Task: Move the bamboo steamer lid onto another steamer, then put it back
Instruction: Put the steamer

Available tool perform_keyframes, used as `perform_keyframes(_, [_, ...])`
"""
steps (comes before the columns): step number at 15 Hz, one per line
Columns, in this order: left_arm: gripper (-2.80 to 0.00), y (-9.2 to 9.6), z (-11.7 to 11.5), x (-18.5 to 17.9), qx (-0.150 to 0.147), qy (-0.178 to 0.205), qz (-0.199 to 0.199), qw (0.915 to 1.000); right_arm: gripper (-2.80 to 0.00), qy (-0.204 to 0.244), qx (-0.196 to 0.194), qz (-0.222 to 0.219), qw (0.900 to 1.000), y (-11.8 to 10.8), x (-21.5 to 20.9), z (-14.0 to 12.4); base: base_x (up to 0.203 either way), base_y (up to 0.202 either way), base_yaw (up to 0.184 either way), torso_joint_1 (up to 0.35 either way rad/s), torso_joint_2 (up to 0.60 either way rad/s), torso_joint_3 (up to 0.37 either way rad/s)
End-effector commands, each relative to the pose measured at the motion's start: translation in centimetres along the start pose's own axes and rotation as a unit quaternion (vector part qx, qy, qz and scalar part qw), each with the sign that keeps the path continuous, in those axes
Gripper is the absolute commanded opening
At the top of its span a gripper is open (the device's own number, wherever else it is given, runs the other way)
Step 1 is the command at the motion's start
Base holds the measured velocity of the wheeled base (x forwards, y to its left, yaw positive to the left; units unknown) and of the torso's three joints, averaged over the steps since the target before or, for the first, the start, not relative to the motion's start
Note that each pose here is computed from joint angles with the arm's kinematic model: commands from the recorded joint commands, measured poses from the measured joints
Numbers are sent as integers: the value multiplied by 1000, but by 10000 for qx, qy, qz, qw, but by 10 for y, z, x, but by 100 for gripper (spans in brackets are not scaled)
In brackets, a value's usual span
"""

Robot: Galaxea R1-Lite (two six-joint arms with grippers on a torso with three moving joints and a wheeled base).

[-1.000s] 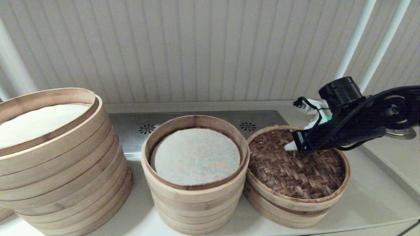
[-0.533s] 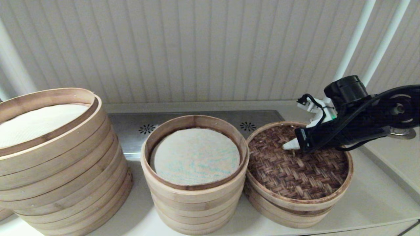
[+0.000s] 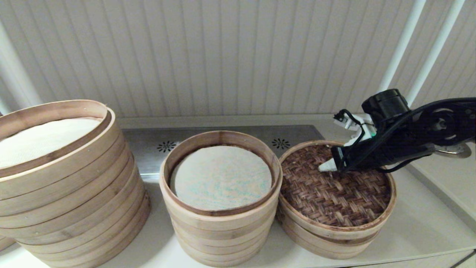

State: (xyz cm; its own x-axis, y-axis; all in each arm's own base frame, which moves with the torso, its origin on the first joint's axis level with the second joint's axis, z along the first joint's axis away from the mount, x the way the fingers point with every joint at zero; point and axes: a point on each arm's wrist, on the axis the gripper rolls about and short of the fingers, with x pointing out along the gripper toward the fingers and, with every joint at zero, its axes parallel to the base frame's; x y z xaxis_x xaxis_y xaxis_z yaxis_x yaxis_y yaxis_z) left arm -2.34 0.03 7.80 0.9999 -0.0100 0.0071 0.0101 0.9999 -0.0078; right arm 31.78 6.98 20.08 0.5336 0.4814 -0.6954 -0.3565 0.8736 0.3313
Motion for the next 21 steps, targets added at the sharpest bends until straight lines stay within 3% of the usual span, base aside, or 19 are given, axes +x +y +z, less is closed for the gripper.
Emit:
perform_keyframes(1, [-280, 0, 0, 0, 0, 3, 4, 10000, -280, -21, 94, 12, 10000, -3, 0, 2, 0, 0, 0, 0, 0, 0])
perform_keyframes(5, [-280, 0, 0, 0, 0, -3, 4, 10000, -280, -145, 356, 311, 9988, -6, -6, 8, 0, 0, 0, 0, 0, 0])
perform_keyframes(9, [-280, 0, 0, 0, -1, -3, 4, 10000, -280, -320, 398, 400, 9979, 5, -21, 11, 0, 0, 0, 0, 0, 0])
perform_keyframes(21, [-280, 0, 0, 0, 0, -3, -3, 10000, -280, -437, 372, 404, 9975, 7, -28, 12, 0, 0, 0, 0, 0, 0])
